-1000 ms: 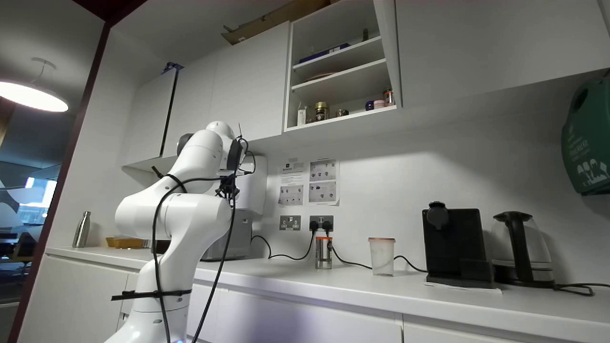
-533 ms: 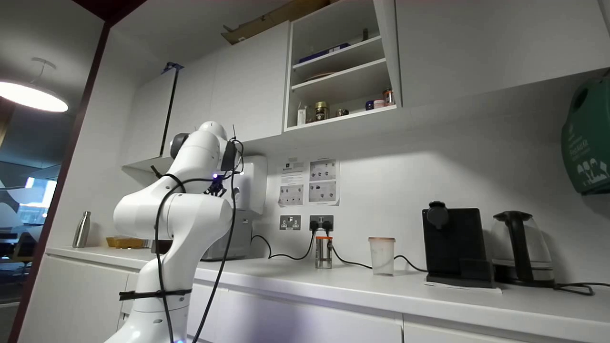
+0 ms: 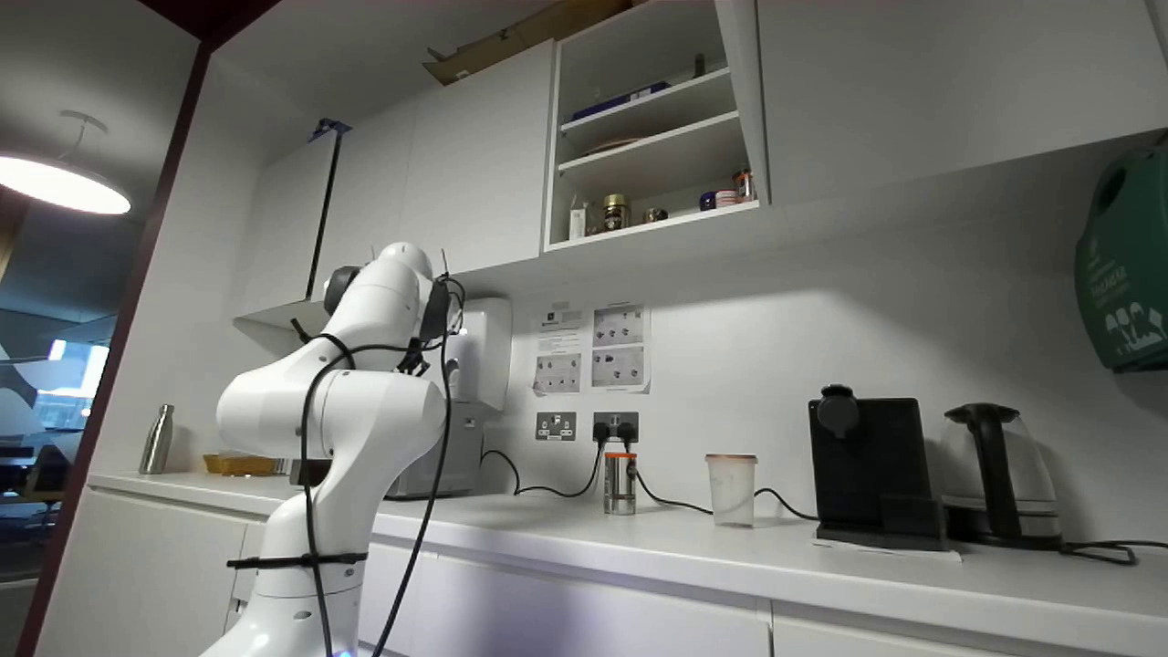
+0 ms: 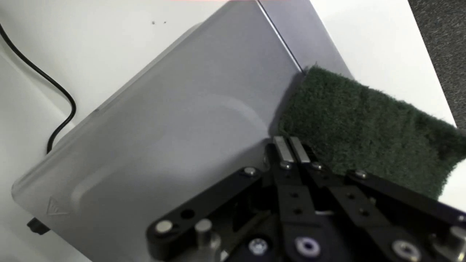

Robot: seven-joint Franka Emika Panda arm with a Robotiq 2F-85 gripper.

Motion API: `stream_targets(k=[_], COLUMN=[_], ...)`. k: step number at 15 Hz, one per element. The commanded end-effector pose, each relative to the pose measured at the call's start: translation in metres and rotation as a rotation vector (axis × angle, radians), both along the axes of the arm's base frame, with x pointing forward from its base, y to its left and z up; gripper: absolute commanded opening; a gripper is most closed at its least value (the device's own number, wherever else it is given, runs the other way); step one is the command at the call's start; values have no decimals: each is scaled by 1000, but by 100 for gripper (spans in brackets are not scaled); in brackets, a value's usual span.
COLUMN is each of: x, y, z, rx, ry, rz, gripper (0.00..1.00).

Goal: Wipe the top of the microwave with the grey object

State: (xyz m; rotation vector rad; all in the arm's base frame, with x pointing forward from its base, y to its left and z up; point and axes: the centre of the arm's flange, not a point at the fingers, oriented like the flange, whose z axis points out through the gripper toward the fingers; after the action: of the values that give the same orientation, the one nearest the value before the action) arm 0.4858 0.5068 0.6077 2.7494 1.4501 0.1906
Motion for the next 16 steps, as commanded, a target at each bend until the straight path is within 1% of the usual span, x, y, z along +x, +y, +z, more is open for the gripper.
stream_targets(k=[1, 8, 12, 16], x=[45, 99, 116, 124], y=[6, -10, -22, -49], z=[-10, -16, -22, -16], rx=[-22, -33, -41, -36], ry=[25, 17, 13, -4], rz=[-28, -120, -163, -202], gripper=[1, 1, 1, 1])
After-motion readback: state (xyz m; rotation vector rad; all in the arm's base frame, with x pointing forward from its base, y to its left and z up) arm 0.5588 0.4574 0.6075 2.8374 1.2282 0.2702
